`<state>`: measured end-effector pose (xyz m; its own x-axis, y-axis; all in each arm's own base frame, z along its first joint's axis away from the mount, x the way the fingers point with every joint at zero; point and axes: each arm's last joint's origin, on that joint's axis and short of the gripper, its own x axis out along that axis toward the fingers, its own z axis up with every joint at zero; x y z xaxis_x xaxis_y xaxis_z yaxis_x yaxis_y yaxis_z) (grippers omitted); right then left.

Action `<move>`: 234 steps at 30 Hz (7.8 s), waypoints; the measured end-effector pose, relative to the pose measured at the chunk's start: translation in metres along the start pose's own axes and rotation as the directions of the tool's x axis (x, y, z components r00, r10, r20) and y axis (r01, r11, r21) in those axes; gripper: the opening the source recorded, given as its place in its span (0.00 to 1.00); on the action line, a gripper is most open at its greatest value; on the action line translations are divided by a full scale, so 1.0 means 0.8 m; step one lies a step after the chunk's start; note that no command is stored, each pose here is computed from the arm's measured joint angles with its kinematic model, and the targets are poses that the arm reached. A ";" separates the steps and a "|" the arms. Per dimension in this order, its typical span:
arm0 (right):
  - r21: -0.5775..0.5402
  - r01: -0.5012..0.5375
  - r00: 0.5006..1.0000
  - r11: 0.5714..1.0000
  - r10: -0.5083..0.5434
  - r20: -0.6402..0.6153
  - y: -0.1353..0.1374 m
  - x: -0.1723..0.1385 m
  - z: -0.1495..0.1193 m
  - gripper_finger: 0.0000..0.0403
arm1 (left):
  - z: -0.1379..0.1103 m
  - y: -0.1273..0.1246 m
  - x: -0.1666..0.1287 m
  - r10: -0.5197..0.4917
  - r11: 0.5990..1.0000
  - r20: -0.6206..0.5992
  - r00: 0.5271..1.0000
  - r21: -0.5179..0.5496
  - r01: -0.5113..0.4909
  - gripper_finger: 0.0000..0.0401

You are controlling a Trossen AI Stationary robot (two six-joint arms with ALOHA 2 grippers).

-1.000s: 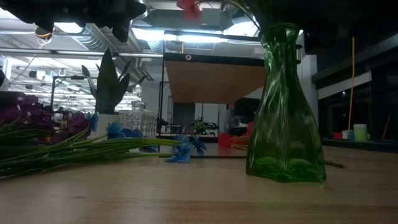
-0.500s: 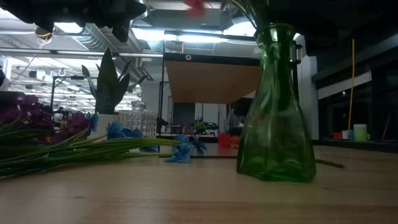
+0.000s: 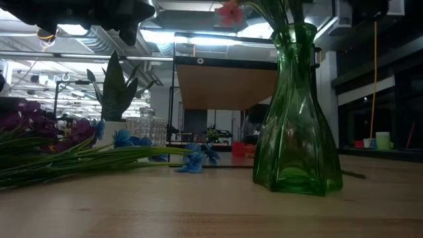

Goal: Pick and place flowers into a vace then onto a shelf
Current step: Put the white flowers into the green vase, then put the orange flowers into the green vase

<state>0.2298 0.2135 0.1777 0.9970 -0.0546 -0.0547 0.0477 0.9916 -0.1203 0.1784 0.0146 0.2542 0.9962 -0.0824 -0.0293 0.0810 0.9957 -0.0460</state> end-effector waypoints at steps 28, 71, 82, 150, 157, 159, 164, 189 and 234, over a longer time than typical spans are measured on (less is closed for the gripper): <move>0.309 0.148 0.942 0.939 -0.039 -0.334 -0.050 -0.048 0.015 0.27 | 0.000 0.000 0.000 0.000 1.000 -0.001 1.000 -0.015 0.000 0.01; 0.331 0.499 0.679 0.801 -0.123 -0.724 -0.240 -0.005 -0.039 0.42 | -0.001 0.000 0.000 0.000 0.999 -0.004 1.000 0.053 0.000 0.01; 0.430 0.518 0.748 0.739 -0.148 -0.647 -0.264 -0.014 -0.078 0.41 | -0.001 0.000 0.000 0.000 0.999 -0.008 1.000 0.052 0.000 0.01; 0.195 0.834 0.452 0.516 -0.437 -0.778 -0.275 -0.029 -0.125 0.00 | -0.004 0.000 0.000 0.001 0.999 -0.036 0.999 0.045 0.001 0.01; 0.214 0.827 0.481 0.520 -0.457 -0.748 -0.279 -0.042 -0.100 0.02 | -0.004 0.000 0.000 0.001 0.999 -0.036 0.999 0.045 0.000 0.01; 0.222 0.817 0.498 0.532 -0.457 -0.737 -0.280 -0.046 -0.093 0.02 | -0.004 0.000 0.000 0.001 0.999 -0.036 0.999 0.042 0.001 0.01; 0.261 0.798 0.542 0.543 -0.460 -0.703 -0.283 -0.059 -0.072 0.05 | -0.004 0.000 0.000 0.001 1.000 -0.036 0.999 0.017 -0.001 0.01; 0.346 0.611 0.632 0.712 -0.176 -0.754 -0.276 -0.079 -0.057 0.37 | -0.004 0.000 0.000 -0.006 1.000 -0.036 0.999 -0.007 0.005 0.01; 0.074 0.603 0.453 0.794 -0.265 -0.851 -0.289 -0.034 -0.119 0.37 | -0.004 0.000 0.000 -0.005 1.000 -0.037 0.999 -0.007 0.005 0.01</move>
<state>0.1856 -0.0259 0.1124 0.3875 -0.3877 -0.8364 0.6436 0.7633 -0.0556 0.1782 0.0144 0.2506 0.9939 -0.0890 -0.0655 0.0856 0.9949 -0.0528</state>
